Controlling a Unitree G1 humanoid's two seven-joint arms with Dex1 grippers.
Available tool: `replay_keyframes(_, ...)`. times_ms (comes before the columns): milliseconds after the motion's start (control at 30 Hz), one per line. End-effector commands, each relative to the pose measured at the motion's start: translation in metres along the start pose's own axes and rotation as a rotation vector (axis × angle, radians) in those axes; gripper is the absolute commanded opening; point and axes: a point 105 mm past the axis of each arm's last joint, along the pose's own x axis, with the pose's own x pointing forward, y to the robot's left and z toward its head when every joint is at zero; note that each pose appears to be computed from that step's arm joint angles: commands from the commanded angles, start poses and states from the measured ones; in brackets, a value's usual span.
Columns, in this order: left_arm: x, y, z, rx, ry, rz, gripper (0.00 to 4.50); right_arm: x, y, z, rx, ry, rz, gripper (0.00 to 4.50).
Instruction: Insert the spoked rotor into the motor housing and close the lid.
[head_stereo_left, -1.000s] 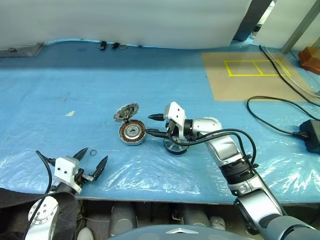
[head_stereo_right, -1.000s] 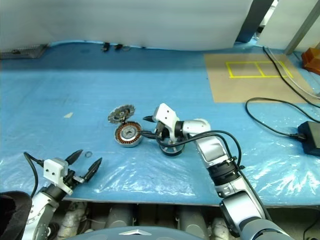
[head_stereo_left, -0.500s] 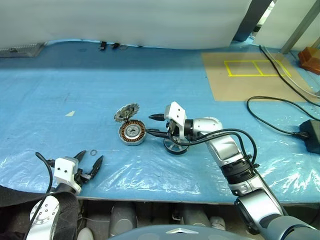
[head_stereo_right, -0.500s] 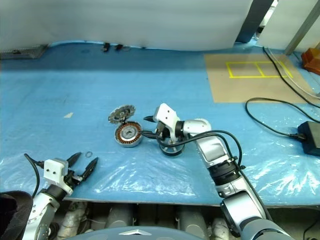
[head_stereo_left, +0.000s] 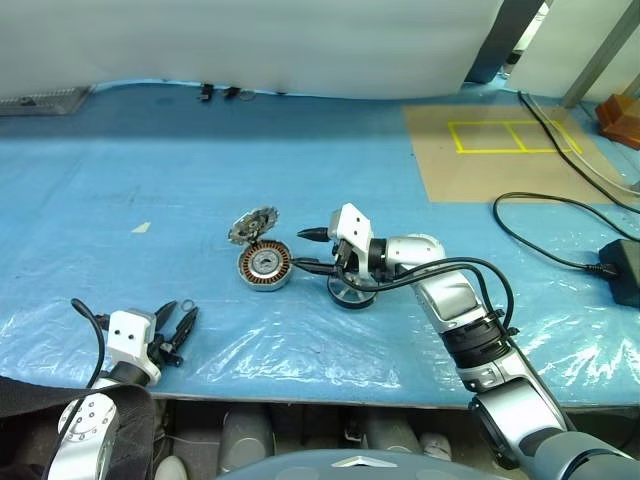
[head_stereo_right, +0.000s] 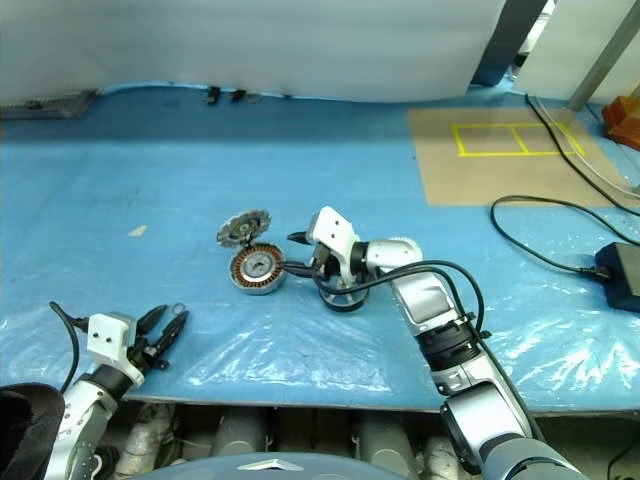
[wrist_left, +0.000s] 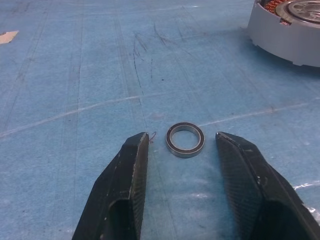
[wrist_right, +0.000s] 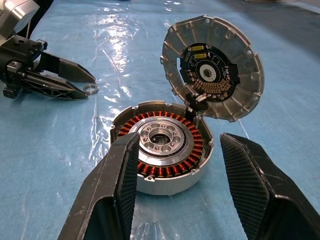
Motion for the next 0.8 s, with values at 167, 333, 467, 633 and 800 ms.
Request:
replay_keyframes(167, -0.004, 0.003, -0.022, -0.028, 0.094, 0.014, 1.58, 0.0, 0.001, 0.012, -0.029, -0.044, 0.002, 2.61)
replay_keyframes(333, -0.004, 0.003, -0.022, -0.033, 0.091, 0.013, 0.77, 0.0, 0.001, 0.012, -0.028, -0.045, 0.003, 2.61)
replay_keyframes(467, 0.0, -0.008, -0.009, -0.077, 0.024, -0.059, 0.77, -0.001, -0.001, 0.01, -0.018, -0.044, -0.007, 2.61)
replay_keyframes(633, 0.011, -0.026, 0.031, -0.049, -0.103, -0.233, 0.77, -0.012, -0.004, 0.012, 0.037, -0.071, -0.02, 2.61)
replay_keyframes(800, 0.028, -0.035, 0.065, -0.026, -0.178, -0.341, 0.77, -0.025, -0.005, 0.003, 0.034, -0.05, -0.034, 2.61)
